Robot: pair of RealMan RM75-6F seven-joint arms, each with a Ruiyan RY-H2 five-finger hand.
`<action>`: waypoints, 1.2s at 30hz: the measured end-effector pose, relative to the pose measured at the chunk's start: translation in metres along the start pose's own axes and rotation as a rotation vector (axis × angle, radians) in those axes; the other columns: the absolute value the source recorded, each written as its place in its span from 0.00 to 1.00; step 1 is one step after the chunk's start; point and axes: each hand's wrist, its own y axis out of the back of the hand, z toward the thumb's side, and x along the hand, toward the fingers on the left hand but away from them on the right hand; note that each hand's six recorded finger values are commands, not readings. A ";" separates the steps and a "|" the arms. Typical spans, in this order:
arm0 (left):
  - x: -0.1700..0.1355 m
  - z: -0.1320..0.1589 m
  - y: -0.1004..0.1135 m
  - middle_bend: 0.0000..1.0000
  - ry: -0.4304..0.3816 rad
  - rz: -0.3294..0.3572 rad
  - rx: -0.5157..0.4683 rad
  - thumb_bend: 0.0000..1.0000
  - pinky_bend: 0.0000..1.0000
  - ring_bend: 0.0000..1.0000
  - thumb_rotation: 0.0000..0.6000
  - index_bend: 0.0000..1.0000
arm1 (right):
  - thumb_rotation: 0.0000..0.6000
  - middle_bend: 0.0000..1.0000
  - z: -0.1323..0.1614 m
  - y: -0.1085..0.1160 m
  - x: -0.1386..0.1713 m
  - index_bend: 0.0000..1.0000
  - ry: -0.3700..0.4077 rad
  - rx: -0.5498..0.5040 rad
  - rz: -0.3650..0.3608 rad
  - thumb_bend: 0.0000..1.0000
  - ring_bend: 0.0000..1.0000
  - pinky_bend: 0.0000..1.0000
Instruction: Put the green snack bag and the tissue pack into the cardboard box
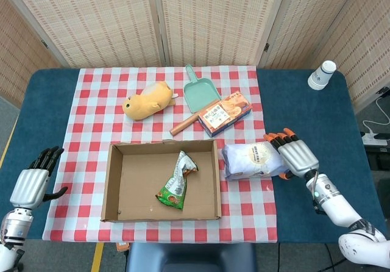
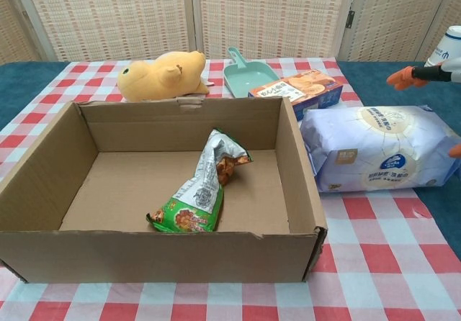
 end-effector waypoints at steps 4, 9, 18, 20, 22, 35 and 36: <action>0.000 0.000 0.000 0.01 -0.001 -0.002 0.000 0.19 0.22 0.00 1.00 0.07 | 1.00 0.06 0.011 -0.004 -0.007 0.00 0.036 -0.030 -0.003 0.00 0.00 0.04; 0.001 -0.001 0.000 0.01 0.004 -0.001 -0.001 0.19 0.22 0.00 1.00 0.07 | 1.00 0.06 0.025 -0.007 -0.016 0.00 0.077 -0.035 -0.002 0.00 0.00 0.04; 0.000 -0.002 0.000 0.01 0.004 0.000 -0.003 0.19 0.22 0.00 1.00 0.07 | 1.00 0.06 0.029 -0.018 -0.035 0.00 0.075 -0.046 0.025 0.00 0.00 0.04; 0.001 -0.004 0.001 0.01 0.009 0.003 -0.007 0.19 0.22 0.00 1.00 0.07 | 1.00 0.06 0.031 -0.020 -0.040 0.01 0.078 -0.053 0.023 0.00 0.00 0.06; 0.001 -0.005 0.002 0.01 0.013 0.006 -0.009 0.19 0.22 0.00 1.00 0.07 | 1.00 0.06 0.034 -0.020 -0.043 0.04 0.083 -0.059 0.016 0.00 0.00 0.10; 0.001 -0.006 0.002 0.01 0.013 0.005 -0.011 0.19 0.22 0.00 1.00 0.07 | 1.00 0.44 0.036 -0.020 -0.049 0.64 0.085 -0.045 -0.078 0.00 0.43 0.63; 0.001 -0.006 0.002 0.01 0.012 0.005 -0.011 0.19 0.22 0.00 1.00 0.07 | 1.00 0.45 0.036 -0.019 -0.049 0.65 0.083 -0.043 -0.084 0.00 0.44 0.64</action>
